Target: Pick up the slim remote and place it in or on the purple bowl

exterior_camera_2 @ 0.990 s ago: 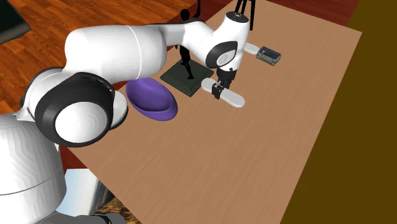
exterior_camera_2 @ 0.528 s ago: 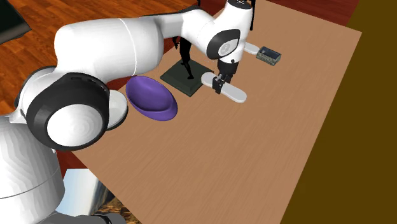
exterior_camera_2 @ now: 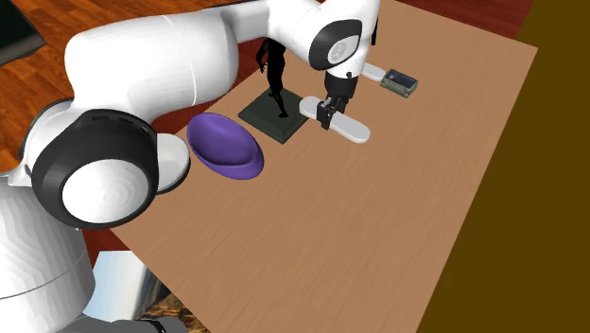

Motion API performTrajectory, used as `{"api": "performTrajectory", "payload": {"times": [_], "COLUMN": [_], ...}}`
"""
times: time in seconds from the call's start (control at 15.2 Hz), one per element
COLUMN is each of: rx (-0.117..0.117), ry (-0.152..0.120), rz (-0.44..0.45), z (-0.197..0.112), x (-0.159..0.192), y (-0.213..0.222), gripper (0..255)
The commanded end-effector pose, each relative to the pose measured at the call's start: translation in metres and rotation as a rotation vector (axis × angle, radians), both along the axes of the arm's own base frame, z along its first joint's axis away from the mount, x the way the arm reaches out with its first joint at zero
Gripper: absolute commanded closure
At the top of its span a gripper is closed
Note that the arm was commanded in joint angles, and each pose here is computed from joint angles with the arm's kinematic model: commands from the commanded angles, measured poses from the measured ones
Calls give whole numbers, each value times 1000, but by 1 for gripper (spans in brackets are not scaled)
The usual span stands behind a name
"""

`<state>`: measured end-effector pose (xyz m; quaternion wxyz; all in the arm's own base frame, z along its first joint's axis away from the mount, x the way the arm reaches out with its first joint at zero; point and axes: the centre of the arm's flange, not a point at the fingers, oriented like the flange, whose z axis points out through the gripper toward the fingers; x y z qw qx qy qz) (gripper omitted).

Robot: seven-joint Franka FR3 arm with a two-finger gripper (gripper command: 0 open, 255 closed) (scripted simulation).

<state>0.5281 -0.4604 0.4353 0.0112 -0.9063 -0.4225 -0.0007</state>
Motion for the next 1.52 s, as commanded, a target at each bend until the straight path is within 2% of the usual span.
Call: {"api": "performTrajectory", "payload": {"times": [0.0, 0.73, 1.45], "rx": [0, 0, 0], "ry": [0, 0, 0], "rz": [0, 0, 0], "z": [11, 66, 68], "x": [-1, -1, -20], "y": [-1, -1, 143], "gripper": [255, 255, 255]}}
